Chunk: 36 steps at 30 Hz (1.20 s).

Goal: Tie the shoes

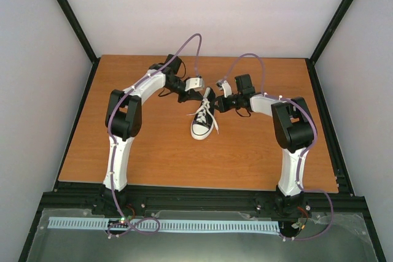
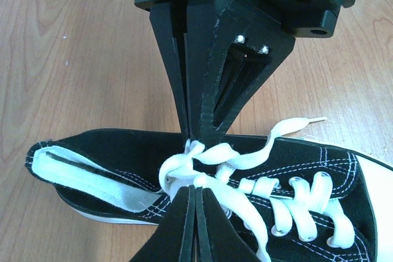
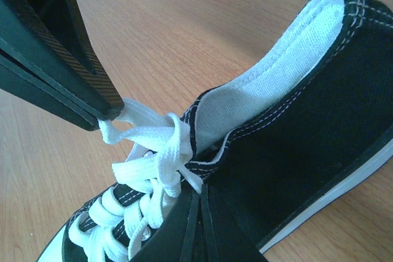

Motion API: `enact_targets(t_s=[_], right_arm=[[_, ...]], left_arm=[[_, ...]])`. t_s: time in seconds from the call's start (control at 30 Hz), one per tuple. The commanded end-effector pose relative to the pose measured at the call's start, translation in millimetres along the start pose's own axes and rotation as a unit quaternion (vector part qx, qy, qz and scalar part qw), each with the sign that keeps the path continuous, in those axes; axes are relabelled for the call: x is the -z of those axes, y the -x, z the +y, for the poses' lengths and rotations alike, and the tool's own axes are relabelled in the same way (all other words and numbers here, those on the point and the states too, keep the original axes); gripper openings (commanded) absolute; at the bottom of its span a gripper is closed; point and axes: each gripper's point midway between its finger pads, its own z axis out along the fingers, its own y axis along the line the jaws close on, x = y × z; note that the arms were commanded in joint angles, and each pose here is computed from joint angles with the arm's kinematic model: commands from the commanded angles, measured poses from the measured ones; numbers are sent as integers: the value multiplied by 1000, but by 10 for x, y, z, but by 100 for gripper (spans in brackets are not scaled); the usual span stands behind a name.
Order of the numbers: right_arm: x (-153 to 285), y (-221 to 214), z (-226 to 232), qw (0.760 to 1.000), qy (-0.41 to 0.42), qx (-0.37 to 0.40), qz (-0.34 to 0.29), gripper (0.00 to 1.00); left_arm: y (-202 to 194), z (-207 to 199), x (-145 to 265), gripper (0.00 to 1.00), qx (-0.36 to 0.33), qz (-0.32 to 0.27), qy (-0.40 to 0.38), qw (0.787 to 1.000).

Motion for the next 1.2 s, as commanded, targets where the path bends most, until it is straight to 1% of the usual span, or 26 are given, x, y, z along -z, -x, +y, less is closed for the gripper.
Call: enact_targets(t_s=[0.0, 0.23, 0.43, 0.67, 0.83, 1.17], right_arm=[[87, 142, 79, 1000, 6, 12, -23, 3], [191, 32, -202, 998, -63, -15, -15, 3], [216, -57, -160, 998, -59, -14, -6, 3], [261, -224, -120, 998, -60, -23, 8, 3], [259, -355, -105, 998, -57, -33, 19, 3], [281, -609, -154, 995, -76, -54, 43, 3]], left_arm=[[74, -19, 83, 1, -12, -10, -1, 1000], [-102, 7, 129, 1, -6, 30, 13, 999], [-245, -56, 136, 1, -8, 53, 9, 999], [-454, -30, 239, 1, -15, 102, 28, 994], [-522, -26, 277, 1, -14, 115, 40, 992], [-688, 59, 293, 1, -20, 140, 69, 988]])
